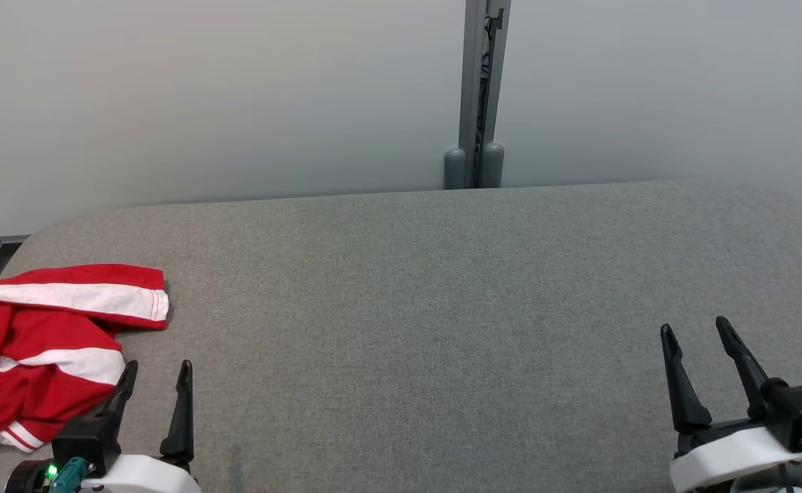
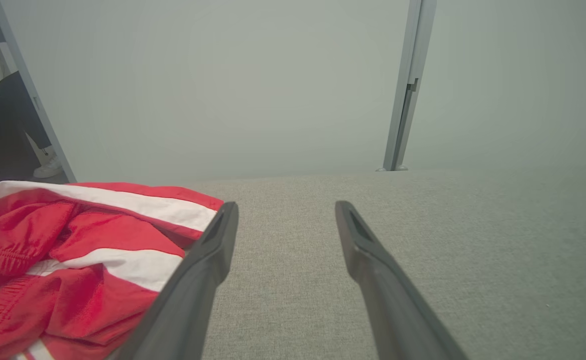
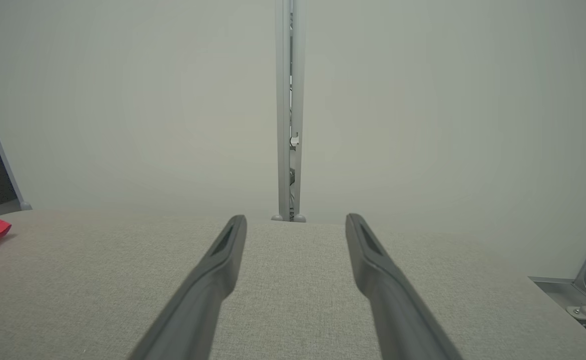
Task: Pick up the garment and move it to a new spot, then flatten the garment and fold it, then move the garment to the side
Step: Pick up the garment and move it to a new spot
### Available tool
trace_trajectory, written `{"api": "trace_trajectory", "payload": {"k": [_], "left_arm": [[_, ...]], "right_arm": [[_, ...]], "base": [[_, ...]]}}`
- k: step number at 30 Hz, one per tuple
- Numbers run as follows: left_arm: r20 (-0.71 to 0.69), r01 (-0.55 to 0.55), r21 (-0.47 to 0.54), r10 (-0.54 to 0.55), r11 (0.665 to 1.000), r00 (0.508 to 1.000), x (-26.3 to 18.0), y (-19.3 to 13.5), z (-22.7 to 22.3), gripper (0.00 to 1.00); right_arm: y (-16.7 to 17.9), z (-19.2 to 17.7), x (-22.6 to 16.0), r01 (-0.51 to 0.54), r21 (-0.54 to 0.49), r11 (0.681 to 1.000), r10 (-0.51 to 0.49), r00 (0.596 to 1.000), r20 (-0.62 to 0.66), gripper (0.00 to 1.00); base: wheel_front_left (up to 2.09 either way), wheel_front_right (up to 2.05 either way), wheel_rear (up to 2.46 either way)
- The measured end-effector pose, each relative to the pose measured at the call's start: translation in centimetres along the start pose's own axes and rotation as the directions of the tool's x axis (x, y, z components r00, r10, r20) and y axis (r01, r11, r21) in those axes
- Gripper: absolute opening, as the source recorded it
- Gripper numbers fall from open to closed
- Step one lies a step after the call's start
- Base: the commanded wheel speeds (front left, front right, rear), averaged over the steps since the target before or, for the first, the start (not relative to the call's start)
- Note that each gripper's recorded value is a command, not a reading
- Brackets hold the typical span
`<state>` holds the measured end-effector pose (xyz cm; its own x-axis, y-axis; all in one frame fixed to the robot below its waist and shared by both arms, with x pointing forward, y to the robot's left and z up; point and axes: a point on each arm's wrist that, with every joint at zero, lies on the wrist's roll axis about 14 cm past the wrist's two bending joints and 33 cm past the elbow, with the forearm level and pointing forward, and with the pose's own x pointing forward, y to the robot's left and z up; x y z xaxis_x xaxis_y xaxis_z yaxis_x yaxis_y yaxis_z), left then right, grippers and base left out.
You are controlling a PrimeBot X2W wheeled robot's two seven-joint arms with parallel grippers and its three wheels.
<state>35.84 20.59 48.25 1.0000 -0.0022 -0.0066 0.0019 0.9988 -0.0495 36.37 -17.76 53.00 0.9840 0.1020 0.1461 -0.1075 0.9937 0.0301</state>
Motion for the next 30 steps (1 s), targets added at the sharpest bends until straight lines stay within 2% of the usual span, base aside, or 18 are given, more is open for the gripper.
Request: {"api": "trace_trajectory", "payload": {"k": [9, 15, 22, 30], "left_arm": [[-0.005, -0.013, -0.011, 0.013, 1.0, 1.0, -0.2, 0.5, -0.2, 1.0], [0.02, -0.073, -0.037, 0.074, 0.997, 0.997, -0.6, 2.3, 0.6, 1.0], [0.04, -0.193, -0.043, 0.195, 0.98, 0.98, -2.6, 6.4, 1.3, 1.0], [0.043, -0.361, -0.078, 0.365, 0.929, 0.93, -6.9, 11.4, 1.2, 1.0]], "right_arm": [[0.0, -0.3, 0.2, 0.004, 0.018, 1.0, -0.004, 1.0, -0.007, 1.0], [1.1, -0.4, 1.0, -0.028, 0.032, 0.999, 0.028, 1.0, -0.007, 1.0], [5.2, -0.5, 2.9, -0.142, 0.055, 0.988, 0.142, 0.99, -0.004, 1.0], [11.4, -0.4, 4.7, -0.305, 0.09, 0.948, 0.306, 0.952, 0.006, 1.0]], "base": [[0.0, 0.0, 0.0], [0.0, 0.0, 0.0], [0.0, 0.0, 0.0], [0.0, 0.0, 0.0]]}}
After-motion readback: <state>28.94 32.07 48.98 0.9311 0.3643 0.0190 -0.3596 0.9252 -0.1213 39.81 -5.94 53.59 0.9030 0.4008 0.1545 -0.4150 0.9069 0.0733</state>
